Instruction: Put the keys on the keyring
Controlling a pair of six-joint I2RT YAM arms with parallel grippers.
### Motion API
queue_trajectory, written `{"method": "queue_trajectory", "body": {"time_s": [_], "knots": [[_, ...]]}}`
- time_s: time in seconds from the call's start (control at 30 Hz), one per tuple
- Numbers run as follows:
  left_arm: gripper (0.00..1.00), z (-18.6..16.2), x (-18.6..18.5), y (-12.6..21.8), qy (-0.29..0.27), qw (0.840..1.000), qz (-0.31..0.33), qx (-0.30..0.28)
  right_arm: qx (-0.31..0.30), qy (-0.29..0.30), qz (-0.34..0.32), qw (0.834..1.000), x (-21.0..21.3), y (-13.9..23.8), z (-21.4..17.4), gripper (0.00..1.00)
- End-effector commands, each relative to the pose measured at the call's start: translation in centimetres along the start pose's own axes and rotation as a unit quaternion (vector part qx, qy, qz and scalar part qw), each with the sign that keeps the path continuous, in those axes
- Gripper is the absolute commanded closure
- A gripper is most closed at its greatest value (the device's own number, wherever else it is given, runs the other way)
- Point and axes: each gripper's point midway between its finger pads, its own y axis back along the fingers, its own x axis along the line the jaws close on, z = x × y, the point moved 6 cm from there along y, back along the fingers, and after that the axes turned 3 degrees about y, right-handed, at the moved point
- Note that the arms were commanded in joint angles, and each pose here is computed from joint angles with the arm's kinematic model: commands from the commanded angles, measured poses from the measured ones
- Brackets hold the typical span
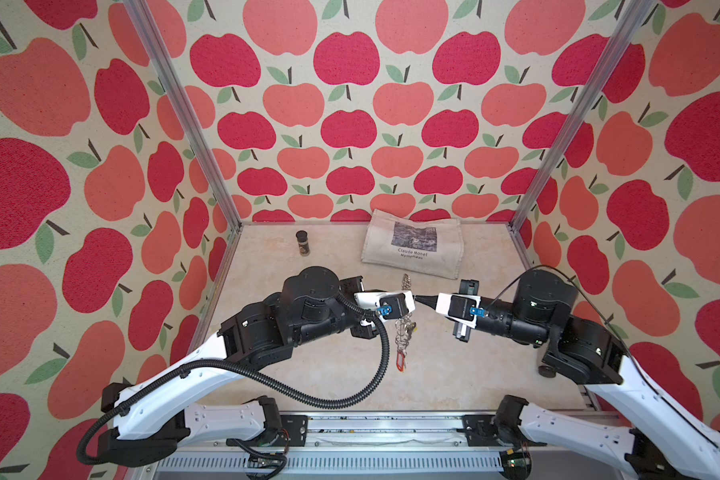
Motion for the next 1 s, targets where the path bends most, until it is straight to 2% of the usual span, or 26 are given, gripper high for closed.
{"method": "queue_trajectory", "body": {"time_s": [0.0, 0.17, 0.47, 0.97], "knots": [[1.00, 1.5, 1.7, 1.4, -0.015, 0.998, 0.057, -0.039, 0.010, -0.001, -0.012, 1.000, -0.6, 1.2, 0.6, 1.00], [1.00, 1.8, 1.8, 1.8, -0.026, 0.997, 0.066, -0.042, 0.023, 0.015, -0.015, 0.999, -0.8, 1.5, 0.6, 1.00], [1.00, 2.3, 1.2, 0.9, -0.022, 0.997, 0.045, -0.050, -0.006, 0.007, -0.024, 1.000, -1.0, 0.1, 0.6, 1.00], [1.00, 2.6, 1.1, 0.8, -0.017, 0.998, 0.039, -0.055, -0.047, 0.014, -0.048, 0.998, -1.1, 0.4, 1.5, 1.00]]}}
